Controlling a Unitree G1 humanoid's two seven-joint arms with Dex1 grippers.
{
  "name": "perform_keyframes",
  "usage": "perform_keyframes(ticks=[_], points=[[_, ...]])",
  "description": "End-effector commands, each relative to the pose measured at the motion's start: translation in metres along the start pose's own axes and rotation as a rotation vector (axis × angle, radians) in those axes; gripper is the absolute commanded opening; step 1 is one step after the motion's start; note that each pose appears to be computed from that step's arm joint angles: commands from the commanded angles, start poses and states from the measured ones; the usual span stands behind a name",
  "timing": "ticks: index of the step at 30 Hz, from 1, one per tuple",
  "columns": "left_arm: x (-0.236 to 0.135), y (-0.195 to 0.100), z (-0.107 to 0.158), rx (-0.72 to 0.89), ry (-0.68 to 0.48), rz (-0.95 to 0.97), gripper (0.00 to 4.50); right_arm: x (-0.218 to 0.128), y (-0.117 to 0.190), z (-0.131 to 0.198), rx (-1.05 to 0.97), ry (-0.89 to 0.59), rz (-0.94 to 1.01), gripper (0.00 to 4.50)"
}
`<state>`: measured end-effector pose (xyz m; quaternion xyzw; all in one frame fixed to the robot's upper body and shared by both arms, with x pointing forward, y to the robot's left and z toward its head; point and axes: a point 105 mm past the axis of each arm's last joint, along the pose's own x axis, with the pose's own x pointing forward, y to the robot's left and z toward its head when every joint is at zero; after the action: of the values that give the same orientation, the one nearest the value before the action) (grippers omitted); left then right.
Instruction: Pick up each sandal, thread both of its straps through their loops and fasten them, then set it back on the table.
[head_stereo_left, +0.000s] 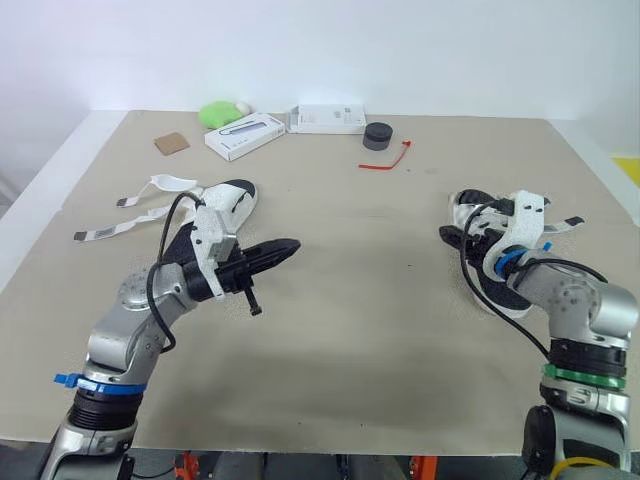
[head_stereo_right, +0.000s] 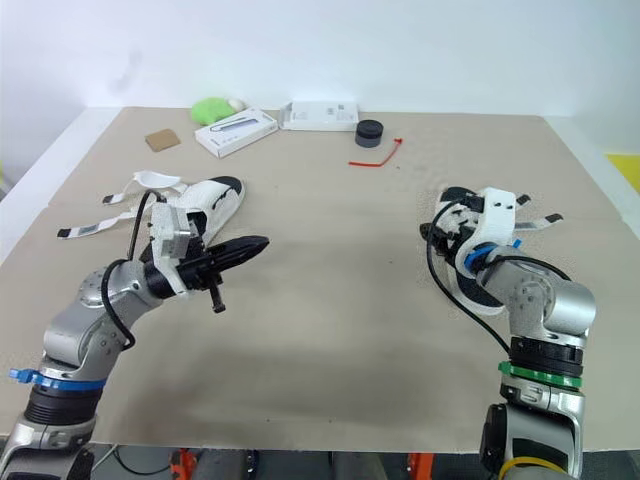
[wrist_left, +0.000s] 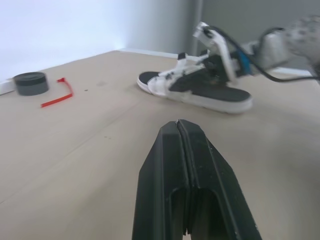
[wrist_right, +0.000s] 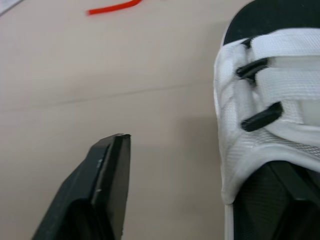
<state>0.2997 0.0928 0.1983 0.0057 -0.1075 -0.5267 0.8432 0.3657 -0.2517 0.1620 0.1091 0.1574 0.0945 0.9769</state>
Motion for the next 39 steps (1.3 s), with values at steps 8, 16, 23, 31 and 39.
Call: perform_keyframes(ticks=[8, 16, 23, 31, 39], points=[[-0.001, -0.009, 0.017, 0.019, -0.019, -0.095, 0.00, -0.076, 0.028, 0.011, -0.235, 0.062, 0.288, 3.27], [-0.008, 0.001, 0.023, -0.006, -0.031, -0.035, 0.00, -0.102, 0.062, 0.023, -0.301, -0.031, 0.485, 3.27], [-0.047, 0.073, 0.008, -0.112, 0.004, 0.462, 0.00, -0.129, 0.161, 0.009, -0.417, -0.176, 0.925, 3.27], [-0.079, 0.093, -0.018, -0.189, 0.032, 0.762, 0.00, -0.115, 0.173, 0.000, -0.393, -0.199, 0.940, 3.27], [-0.069, 0.080, -0.027, -0.168, 0.107, 0.698, 1.81, -0.114, 0.169, 0.002, -0.396, -0.220, 0.923, 3.35]])
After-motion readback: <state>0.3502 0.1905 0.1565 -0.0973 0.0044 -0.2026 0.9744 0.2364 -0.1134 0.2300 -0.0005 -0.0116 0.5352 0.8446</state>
